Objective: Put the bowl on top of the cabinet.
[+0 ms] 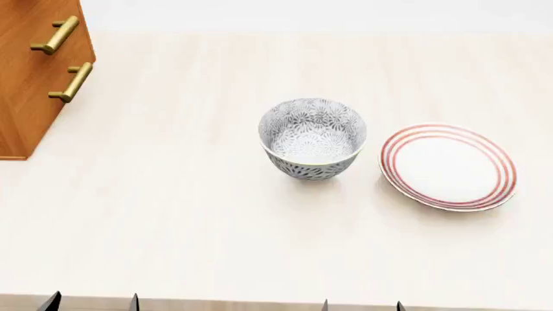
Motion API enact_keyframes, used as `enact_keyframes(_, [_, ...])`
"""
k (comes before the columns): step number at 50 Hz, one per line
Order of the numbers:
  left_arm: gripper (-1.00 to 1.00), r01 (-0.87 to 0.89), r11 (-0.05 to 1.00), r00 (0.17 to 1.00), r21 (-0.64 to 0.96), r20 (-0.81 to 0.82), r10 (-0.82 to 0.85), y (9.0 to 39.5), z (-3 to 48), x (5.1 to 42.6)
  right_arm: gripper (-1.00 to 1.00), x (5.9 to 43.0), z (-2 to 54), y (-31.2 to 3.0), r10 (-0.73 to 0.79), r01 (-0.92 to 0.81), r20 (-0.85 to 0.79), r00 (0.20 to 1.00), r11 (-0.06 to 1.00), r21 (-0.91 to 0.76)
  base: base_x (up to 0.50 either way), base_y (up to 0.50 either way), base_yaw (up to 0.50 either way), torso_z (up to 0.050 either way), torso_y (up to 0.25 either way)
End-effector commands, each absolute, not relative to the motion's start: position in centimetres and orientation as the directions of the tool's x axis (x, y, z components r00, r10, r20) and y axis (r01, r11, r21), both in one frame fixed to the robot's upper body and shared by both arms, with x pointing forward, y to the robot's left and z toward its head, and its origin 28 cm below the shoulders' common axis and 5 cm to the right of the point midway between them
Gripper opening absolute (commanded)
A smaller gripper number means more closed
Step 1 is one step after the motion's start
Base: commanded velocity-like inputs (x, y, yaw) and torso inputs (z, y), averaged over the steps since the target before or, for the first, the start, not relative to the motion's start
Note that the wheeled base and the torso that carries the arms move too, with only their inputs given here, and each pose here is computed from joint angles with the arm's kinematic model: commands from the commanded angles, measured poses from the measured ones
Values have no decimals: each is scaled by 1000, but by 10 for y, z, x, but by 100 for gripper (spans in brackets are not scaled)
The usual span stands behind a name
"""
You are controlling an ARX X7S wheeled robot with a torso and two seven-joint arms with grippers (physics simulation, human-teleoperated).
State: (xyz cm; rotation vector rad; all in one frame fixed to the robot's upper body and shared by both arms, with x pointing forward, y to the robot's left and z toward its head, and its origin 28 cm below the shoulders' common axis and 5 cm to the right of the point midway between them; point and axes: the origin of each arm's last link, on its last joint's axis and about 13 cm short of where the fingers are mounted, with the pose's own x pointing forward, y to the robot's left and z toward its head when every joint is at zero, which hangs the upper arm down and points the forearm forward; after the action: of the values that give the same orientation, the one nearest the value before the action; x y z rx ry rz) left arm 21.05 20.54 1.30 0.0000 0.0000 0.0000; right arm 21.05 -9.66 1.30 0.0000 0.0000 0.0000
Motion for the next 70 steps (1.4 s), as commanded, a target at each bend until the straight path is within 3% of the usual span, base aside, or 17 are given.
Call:
enact_keyframes(1, [100, 0, 1000, 1000, -2, -1, 0, 206, 13, 211, 100, 210, 13, -96, -3, 3, 12, 1000, 1000, -12, 0, 0, 0, 0, 0])
enact_keyframes(33, [100, -7, 1000, 1000, 4, 5, 7, 206, 13, 210, 100, 207, 17, -97, 1, -1, 42, 999, 1000, 16, 0, 4, 0, 0, 0])
enact_keyframes(70, [100, -6, 1000, 1000, 2, 5, 6, 206, 12, 210, 100, 208, 16, -96, 7, -8, 37, 999, 1000, 15, 0, 234, 0, 0, 0])
